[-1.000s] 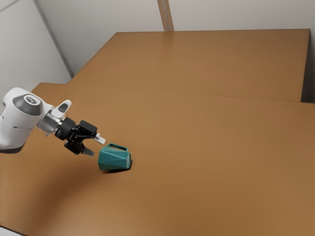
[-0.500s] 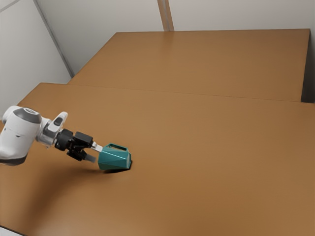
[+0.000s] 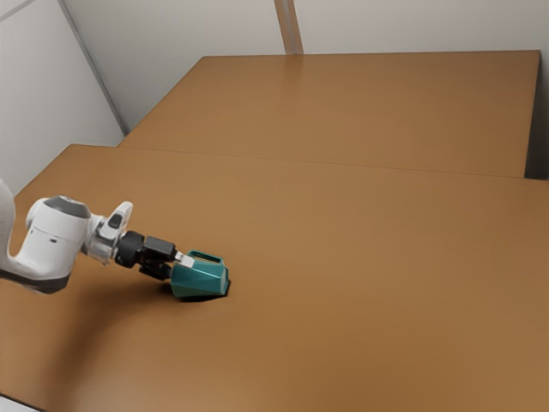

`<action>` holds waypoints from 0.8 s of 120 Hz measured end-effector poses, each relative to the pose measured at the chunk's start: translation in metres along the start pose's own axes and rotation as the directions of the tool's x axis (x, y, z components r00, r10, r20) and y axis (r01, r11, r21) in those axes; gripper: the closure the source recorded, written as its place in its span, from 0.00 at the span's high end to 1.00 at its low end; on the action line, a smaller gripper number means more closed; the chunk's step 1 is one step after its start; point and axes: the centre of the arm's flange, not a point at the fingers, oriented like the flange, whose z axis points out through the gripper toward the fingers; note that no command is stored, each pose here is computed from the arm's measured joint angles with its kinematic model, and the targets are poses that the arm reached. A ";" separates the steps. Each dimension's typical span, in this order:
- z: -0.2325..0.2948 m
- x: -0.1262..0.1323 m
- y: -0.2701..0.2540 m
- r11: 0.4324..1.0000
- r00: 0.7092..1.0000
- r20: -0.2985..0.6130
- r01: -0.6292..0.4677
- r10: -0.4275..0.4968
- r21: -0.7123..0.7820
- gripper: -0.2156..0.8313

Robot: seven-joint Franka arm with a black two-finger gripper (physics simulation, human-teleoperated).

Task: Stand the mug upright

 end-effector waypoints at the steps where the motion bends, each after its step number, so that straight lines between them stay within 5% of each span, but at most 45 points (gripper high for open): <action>1: 0.000 0.000 0.000 1.000 1.000 -0.002 -0.001 0.001 -0.002 0.78; 57: 0.008 -0.003 -0.001 0.994 0.995 -0.029 -0.093 0.091 -0.062 0.33; 96: 0.007 -0.001 0.005 0.985 0.988 -0.035 -0.154 0.152 -0.074 0.10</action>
